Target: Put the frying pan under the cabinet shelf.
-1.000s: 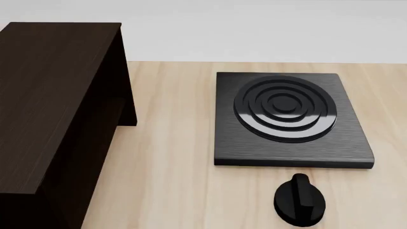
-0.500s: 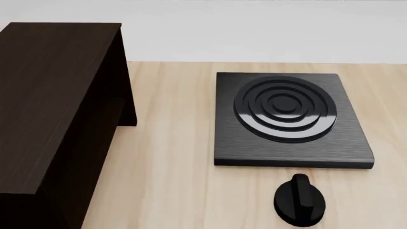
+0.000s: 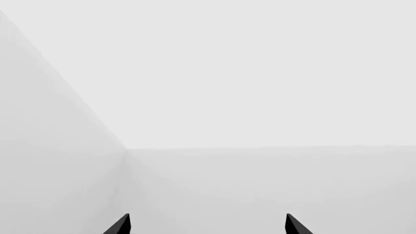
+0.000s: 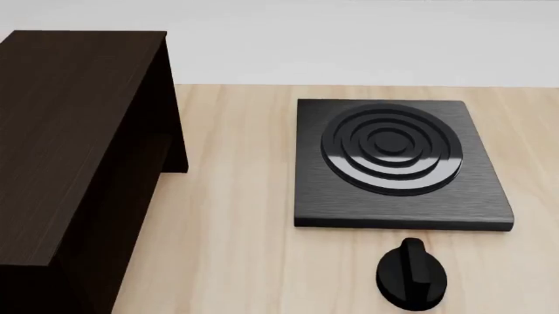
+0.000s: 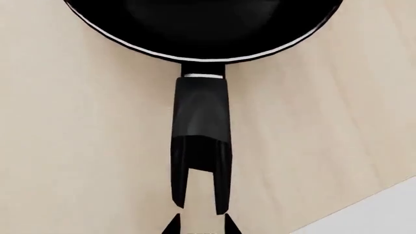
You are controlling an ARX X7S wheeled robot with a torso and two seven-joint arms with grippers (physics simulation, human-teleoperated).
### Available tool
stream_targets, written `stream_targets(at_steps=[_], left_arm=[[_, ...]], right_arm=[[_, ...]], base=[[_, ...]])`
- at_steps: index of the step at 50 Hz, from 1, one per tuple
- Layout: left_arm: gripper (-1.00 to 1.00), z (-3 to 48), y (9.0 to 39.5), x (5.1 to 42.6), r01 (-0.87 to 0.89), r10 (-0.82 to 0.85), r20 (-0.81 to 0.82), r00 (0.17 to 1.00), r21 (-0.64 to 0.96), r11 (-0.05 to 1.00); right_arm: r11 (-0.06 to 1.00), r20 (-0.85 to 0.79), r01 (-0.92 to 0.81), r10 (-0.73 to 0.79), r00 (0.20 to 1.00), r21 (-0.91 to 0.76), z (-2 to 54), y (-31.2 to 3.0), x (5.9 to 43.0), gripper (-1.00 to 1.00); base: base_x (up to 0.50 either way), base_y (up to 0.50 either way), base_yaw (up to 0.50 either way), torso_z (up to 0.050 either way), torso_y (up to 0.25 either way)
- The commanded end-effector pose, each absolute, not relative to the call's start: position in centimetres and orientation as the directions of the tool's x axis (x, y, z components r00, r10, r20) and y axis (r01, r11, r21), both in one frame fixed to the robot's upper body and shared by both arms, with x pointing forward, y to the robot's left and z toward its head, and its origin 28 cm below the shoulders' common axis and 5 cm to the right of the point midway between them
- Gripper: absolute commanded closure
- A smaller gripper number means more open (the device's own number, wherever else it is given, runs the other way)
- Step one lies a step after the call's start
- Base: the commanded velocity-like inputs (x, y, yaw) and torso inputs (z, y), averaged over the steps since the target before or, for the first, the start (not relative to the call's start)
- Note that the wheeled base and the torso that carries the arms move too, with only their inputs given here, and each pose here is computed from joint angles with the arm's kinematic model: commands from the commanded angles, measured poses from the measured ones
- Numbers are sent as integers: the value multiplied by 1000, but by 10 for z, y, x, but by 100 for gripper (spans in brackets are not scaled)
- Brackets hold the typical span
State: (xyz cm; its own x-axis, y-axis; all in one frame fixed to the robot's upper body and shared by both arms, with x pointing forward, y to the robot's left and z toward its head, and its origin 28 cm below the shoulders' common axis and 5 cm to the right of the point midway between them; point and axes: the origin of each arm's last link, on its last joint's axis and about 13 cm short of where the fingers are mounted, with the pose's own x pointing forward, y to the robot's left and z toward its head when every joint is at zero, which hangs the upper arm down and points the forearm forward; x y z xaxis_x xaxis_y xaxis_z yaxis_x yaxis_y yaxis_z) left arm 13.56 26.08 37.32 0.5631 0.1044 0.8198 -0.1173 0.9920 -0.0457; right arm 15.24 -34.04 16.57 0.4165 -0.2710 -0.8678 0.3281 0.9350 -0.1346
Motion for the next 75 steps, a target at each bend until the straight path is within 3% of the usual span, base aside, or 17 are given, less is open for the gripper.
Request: stream_targets(at_steps=[1, 20, 31, 54, 75], left_arm=[[-100, 374, 262, 133, -110, 106, 824, 557, -53, 993], [-100, 374, 265, 131, -118, 120, 826, 551, -65, 991], [-100, 373, 266, 131, -118, 120, 826, 551, -66, 991], [-100, 375, 265, 121, -126, 80, 845, 529, -15, 992], [-100, 376, 267, 117, -177, 91, 852, 515, 2, 984]], right_arm=[[930, -663, 354, -327, 674, -98, 259, -347, 173, 100], [938, -532, 330, -332, 779, -102, 330, -339, 144, 100], [955, -506, 264, -296, 810, -135, 334, -324, 142, 100], [980, -468, -11, -84, 880, -196, 351, -262, 208, 100], [957, -468, -183, 60, 882, -223, 354, -221, 245, 100]], base=[[0, 0, 0, 0, 0], [0, 0, 0, 0, 2], [0, 0, 0, 0, 1], [0, 0, 0, 0, 1], [0, 0, 0, 0, -2]])
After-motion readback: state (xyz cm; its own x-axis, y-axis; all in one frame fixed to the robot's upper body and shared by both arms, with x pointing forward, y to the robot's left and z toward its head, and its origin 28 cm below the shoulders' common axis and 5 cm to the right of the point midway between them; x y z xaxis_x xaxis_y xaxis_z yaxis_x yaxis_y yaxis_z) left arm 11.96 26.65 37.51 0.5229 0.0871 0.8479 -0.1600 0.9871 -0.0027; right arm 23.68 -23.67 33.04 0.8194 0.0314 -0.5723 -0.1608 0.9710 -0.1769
